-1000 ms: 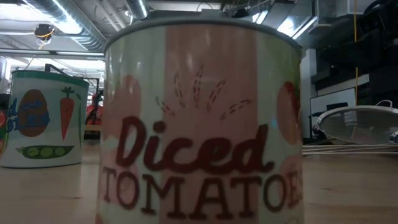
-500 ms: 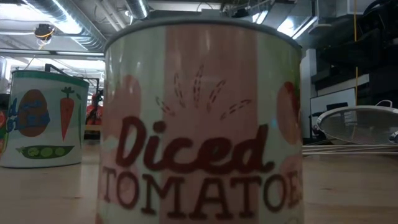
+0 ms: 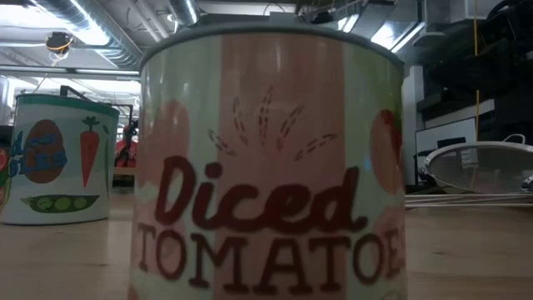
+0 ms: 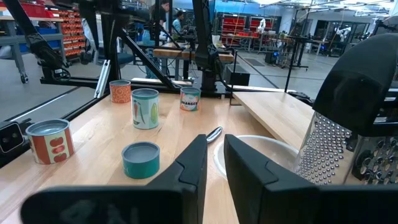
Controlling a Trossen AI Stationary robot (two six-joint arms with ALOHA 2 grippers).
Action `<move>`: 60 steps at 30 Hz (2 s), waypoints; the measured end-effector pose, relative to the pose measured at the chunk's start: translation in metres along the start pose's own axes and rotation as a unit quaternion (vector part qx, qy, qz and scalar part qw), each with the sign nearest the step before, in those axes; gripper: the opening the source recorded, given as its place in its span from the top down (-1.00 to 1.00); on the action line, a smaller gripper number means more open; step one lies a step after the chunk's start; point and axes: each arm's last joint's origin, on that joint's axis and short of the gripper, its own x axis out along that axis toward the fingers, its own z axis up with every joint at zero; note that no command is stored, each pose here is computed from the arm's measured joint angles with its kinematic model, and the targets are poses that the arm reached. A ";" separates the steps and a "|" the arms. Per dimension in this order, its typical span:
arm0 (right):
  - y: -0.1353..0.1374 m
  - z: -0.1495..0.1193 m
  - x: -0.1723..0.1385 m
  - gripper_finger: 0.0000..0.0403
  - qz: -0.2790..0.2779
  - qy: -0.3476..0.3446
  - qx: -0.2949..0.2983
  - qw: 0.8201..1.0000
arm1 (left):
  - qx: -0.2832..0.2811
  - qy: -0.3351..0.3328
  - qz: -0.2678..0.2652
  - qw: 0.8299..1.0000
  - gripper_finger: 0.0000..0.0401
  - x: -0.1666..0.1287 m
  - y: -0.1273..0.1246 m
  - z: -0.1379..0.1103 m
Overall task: Pick and place cans onto a shelf
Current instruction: Put the orange can on the shelf aligned with the other green can
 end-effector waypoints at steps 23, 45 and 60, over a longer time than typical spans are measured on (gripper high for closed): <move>0.000 0.000 0.000 0.70 0.000 0.000 0.000 1.000 | -0.113 0.139 0.046 0.983 0.45 0.056 0.002 -0.134; 0.000 0.000 0.000 0.70 0.000 0.000 0.000 1.000 | -0.106 0.134 0.074 0.983 0.45 0.094 0.024 -0.146; 0.000 0.000 0.000 0.70 0.000 0.000 0.000 1.000 | -0.106 0.133 0.083 0.982 0.53 0.099 0.029 -0.147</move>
